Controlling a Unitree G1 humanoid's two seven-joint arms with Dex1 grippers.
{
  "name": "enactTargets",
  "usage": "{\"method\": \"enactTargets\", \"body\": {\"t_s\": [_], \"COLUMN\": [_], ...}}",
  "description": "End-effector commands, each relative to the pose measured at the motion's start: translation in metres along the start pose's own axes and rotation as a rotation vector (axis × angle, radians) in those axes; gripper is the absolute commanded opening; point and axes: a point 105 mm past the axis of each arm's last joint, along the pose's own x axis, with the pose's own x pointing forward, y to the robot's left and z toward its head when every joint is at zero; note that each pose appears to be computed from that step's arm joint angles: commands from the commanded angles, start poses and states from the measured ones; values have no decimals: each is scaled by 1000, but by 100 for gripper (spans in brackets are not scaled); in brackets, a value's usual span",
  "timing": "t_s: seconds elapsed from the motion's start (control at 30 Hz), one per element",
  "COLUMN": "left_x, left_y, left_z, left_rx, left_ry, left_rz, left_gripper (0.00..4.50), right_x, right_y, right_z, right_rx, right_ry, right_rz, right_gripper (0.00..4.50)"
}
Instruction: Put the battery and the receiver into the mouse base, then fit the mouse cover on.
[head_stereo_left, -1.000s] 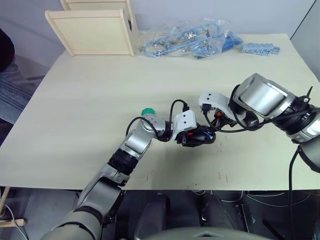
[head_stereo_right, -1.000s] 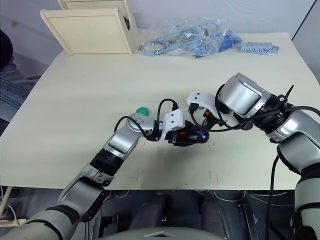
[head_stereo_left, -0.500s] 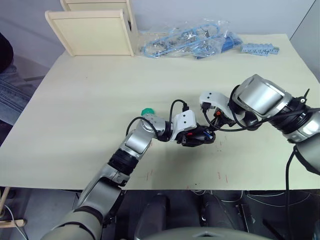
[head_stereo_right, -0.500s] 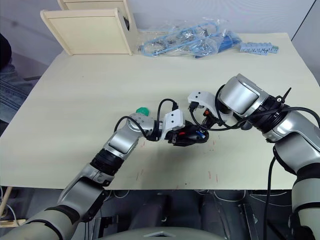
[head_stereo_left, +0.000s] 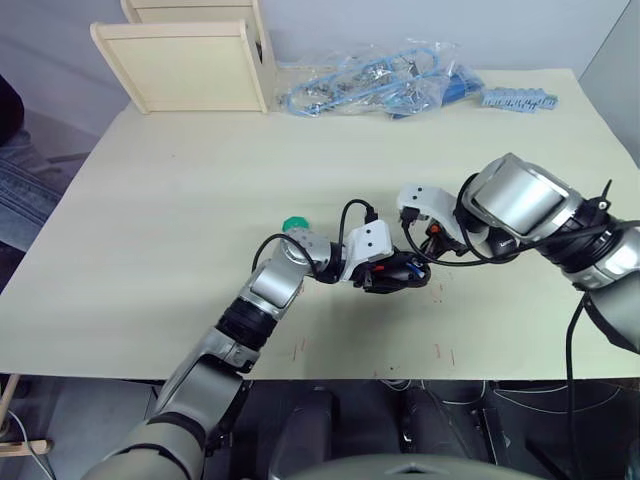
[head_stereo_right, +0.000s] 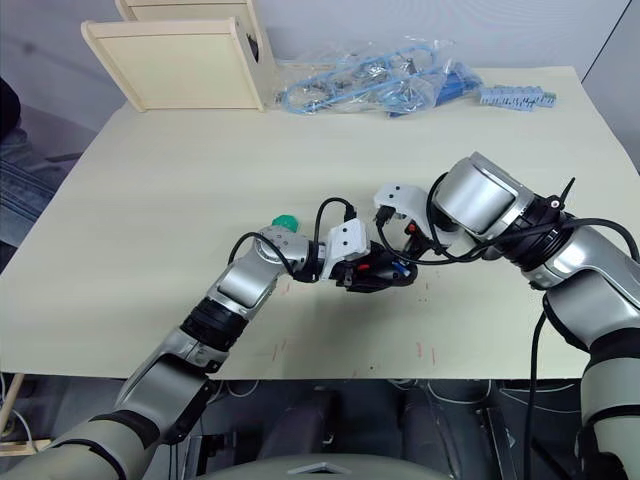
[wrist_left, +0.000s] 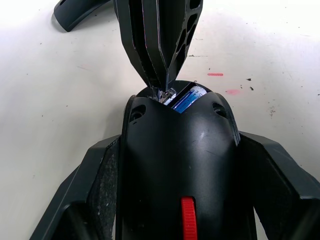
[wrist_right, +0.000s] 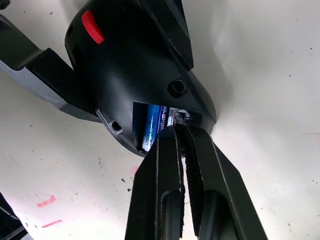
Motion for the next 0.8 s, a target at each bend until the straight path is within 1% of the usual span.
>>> {"method": "enactTargets", "body": {"t_s": [0.03, 0.13, 0.27, 0.37, 0.47, 0.6, 0.8], "left_x": [7, 8, 9, 9, 9, 9, 10], "left_y": [-4, -4, -6, -6, -7, -6, -7], "left_z": [-3, -3, -3, -3, -3, -4, -4], "left_rx": [15, 14, 11, 9, 7, 4, -1], "left_ry": [13, 10, 9, 9, 6, 5, 4], "left_rz": [6, 5, 4, 5, 6, 9, 10], "left_gripper": [299, 299, 299, 299, 299, 299, 299], "right_x": [4, 5, 7, 6, 4, 4, 10], "right_y": [-1, 0, 2, 8, 13, 13, 12], "right_z": [0, 2, -1, -1, 3, 9, 8], "right_rx": [-6, -11, -9, 16, 40, 40, 75], "right_ry": [29, 30, 88, 126, 129, 125, 131], "right_rz": [-39, -45, -42, -5, 28, 23, 34], "right_gripper": [0, 0, 0, 0, 0, 0, 0]}}
